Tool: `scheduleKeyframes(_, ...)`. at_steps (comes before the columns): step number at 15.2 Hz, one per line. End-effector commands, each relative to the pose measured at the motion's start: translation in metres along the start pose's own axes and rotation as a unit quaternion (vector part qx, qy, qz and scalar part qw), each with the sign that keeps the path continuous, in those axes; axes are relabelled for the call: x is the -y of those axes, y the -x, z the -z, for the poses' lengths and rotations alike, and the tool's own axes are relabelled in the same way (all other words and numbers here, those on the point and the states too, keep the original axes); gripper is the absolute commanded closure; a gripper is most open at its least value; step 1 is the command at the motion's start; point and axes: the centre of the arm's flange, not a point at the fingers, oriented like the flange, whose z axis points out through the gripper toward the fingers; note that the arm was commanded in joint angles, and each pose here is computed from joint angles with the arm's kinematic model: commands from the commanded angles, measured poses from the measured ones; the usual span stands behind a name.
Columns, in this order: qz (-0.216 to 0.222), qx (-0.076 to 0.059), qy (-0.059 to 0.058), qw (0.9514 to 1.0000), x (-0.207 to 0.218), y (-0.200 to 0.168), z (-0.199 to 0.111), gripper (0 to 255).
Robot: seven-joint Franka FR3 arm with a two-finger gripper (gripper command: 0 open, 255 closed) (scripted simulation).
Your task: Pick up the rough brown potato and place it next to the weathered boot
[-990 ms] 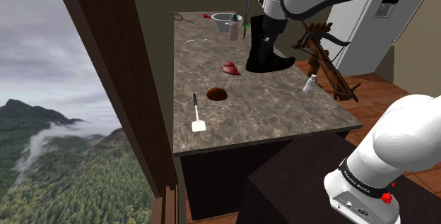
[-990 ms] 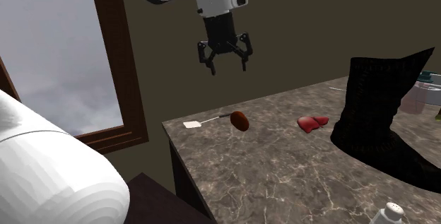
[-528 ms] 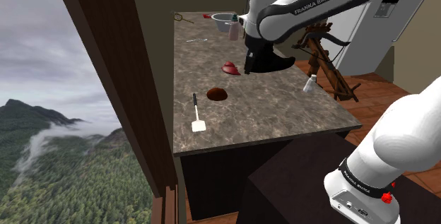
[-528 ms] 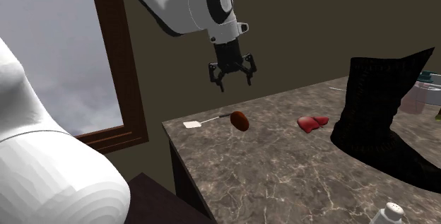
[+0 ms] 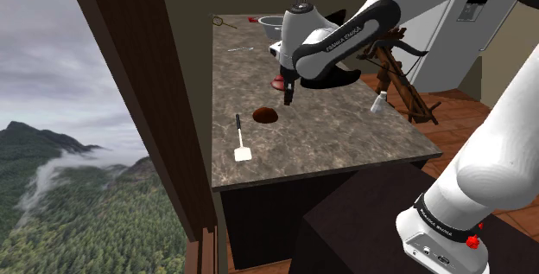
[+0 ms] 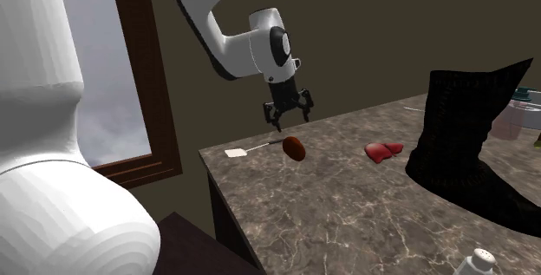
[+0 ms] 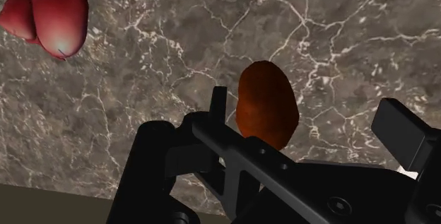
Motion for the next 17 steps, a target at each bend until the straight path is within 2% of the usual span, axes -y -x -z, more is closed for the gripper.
scheduleKeyframes(1,0.029,-0.001,0.004,0.9996,0.002,-0.016,-0.024,0)
scheduleKeyframes(8,0.119,-0.001,0.018,0.9927,0.008,-0.060,-0.097,0)
scheduleKeyframes(17,0.119,-0.001,0.018,0.9927,0.007,-0.061,-0.137,0)
